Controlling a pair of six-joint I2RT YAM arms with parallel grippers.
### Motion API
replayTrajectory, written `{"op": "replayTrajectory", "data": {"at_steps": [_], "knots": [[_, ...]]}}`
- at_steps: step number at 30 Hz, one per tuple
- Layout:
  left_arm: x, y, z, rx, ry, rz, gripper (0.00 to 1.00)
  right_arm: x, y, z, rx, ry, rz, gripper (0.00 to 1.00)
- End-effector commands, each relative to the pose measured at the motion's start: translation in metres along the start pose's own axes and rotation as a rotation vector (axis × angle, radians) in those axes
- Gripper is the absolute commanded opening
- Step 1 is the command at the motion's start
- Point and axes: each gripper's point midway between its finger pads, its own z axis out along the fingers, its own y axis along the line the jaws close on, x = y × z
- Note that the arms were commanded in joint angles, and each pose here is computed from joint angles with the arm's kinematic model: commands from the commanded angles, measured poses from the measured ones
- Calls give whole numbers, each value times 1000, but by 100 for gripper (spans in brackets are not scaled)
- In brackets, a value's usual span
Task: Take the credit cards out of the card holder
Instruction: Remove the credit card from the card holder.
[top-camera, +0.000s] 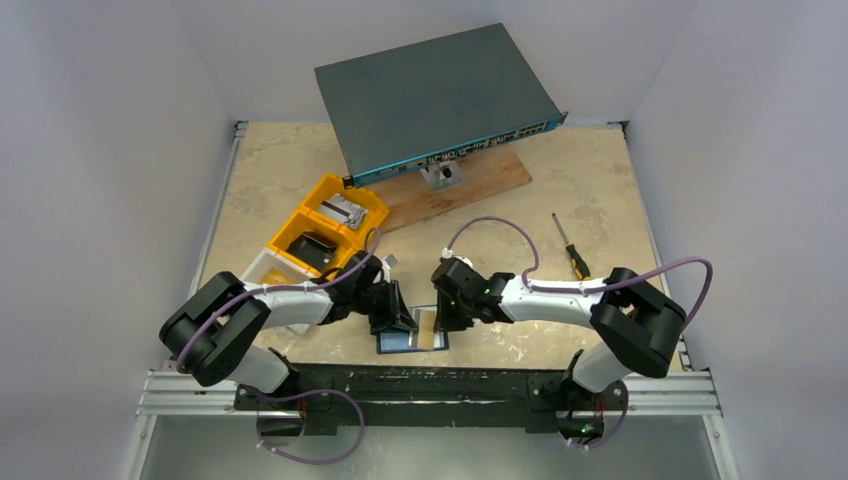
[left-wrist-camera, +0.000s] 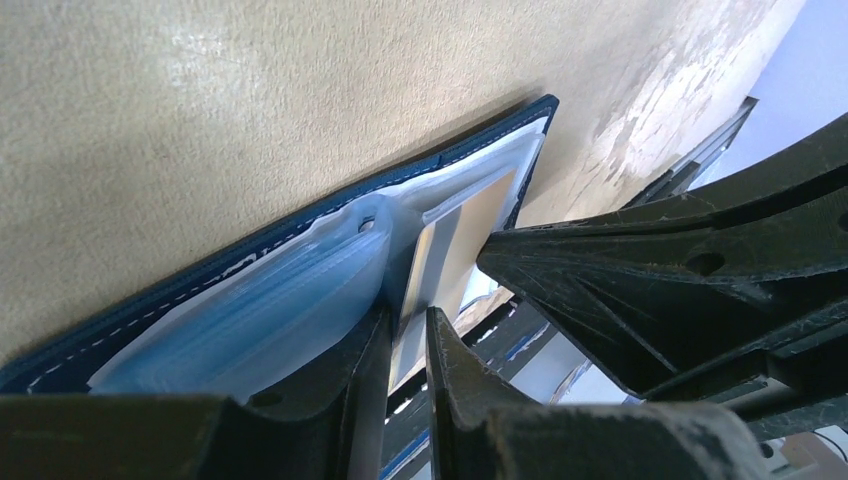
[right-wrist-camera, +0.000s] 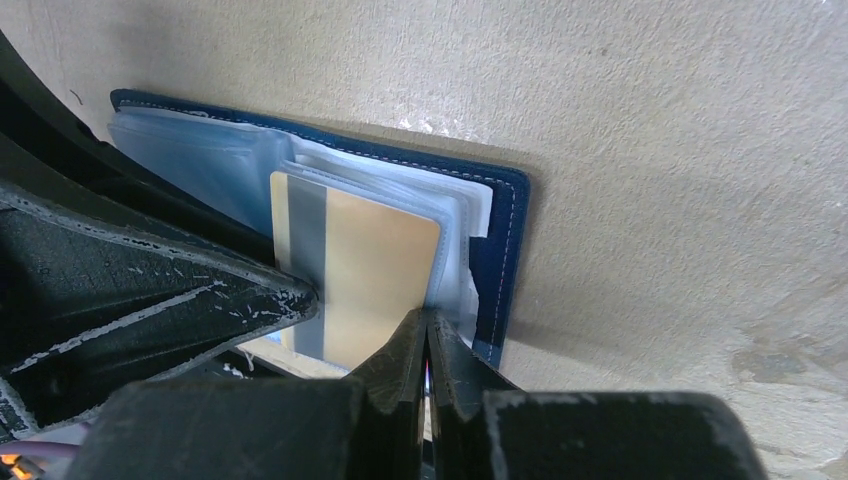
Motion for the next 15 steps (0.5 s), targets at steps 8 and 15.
{"op": "replayTrajectory", "data": {"at_steps": [8, 15], "knots": [[-2, -10, -2, 82, -23, 12, 19, 11, -10, 15, 61, 24, -15, 8], [-3, -12, -18, 120, -42, 31, 19, 20, -17, 19, 81, 55, -1, 10]]}}
